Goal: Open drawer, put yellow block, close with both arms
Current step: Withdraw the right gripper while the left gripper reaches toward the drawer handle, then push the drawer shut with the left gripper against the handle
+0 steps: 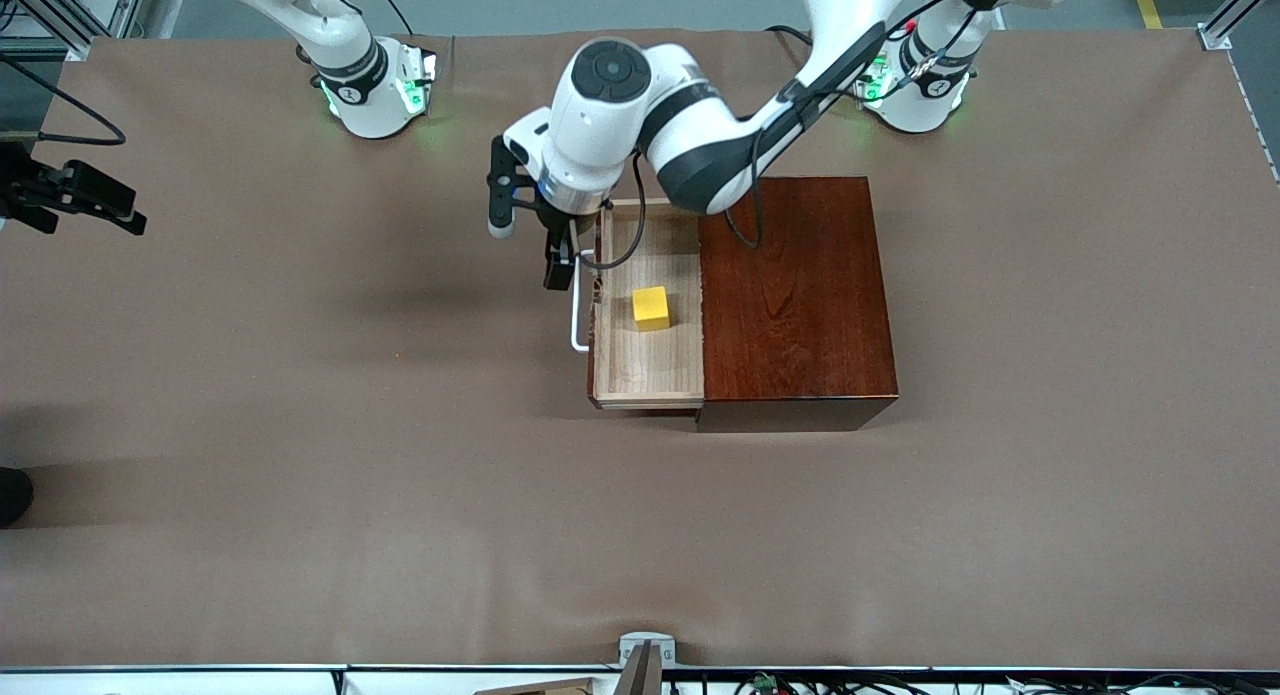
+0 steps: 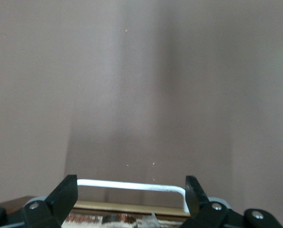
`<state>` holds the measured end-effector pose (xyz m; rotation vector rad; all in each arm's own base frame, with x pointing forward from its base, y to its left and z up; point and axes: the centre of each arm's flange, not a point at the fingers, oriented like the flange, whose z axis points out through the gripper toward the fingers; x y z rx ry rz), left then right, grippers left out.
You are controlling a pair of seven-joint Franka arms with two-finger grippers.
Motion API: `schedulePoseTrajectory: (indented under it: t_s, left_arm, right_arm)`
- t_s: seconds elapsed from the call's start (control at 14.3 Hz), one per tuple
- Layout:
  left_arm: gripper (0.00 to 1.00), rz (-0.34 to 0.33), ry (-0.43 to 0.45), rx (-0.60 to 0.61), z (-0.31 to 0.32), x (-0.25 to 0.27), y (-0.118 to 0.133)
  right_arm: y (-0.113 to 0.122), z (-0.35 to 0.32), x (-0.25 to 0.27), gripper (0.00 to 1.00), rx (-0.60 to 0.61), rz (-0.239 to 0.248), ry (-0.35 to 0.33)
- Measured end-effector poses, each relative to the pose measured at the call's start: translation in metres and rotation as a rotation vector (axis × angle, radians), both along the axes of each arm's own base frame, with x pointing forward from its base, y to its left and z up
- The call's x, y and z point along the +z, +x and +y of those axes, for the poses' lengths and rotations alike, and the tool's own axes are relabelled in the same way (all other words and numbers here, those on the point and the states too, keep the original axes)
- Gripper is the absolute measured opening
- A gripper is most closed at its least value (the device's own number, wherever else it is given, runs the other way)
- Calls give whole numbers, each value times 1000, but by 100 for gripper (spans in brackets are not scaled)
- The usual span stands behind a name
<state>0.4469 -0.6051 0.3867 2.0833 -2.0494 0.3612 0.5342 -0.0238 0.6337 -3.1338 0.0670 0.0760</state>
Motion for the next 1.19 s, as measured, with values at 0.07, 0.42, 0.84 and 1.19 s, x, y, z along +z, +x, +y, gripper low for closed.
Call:
schedulePoseTrajectory:
  t_s: [0.07,0.42,0.84,1.19]
  left_arm:
    - [100,-2,9,-18,1,-12,4]
    - [100,11,60,-21,15,-57,25]
    - [100,16,79,-13,20,-65,31]
    - [100,33,133,-6,29,-61,41]
  right_arm:
    - [0,6,0,100,-5,5,-1]
    - [1,15,0,100,-18,-6,-3]
    - [11,12,-8,100,-24,-17,-4]
    - [11,12,-9,100,-25,-18,-4]
